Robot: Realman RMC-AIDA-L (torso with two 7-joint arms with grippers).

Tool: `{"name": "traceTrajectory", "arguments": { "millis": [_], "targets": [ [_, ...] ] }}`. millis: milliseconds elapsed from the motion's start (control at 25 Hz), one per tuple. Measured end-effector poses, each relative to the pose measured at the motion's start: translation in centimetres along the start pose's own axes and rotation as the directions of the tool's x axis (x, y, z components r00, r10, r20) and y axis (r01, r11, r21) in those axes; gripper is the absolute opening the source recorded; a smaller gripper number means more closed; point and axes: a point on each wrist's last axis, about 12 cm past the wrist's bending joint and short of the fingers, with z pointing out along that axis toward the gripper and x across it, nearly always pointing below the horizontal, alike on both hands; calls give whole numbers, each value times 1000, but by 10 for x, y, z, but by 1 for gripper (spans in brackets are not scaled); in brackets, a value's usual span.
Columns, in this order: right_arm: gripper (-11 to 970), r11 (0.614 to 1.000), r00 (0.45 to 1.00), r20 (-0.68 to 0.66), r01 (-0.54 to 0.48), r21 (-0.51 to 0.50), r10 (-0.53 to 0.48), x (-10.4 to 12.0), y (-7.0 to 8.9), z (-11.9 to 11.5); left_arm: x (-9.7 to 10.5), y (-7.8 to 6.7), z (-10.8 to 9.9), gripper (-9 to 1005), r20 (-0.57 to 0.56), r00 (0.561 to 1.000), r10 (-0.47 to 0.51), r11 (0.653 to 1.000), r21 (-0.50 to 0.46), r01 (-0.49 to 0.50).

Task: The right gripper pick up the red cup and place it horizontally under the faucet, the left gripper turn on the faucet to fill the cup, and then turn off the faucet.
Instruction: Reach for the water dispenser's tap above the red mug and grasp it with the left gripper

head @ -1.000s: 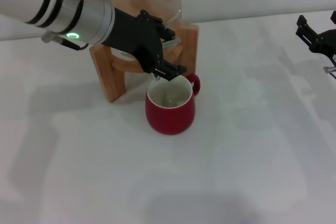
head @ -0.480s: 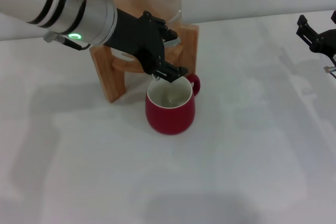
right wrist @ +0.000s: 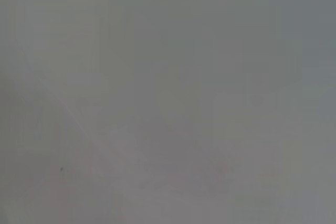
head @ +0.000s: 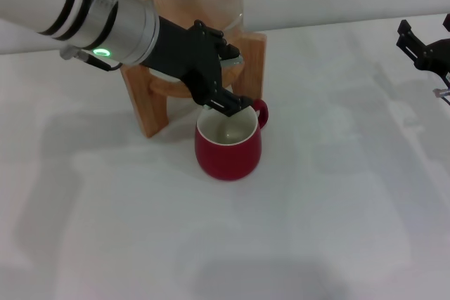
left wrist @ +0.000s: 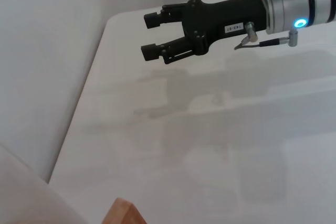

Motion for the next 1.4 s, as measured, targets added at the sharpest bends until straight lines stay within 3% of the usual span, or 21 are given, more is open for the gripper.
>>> {"name": "traceTrajectory", "arguments": {
  "millis": [1400],
  "targets": [
    [873,1000,1000,-1,2,1,-2,0,-1,-1,-6,-5,-7,830,7,1000,26,999,33,-26]
  ]
}}
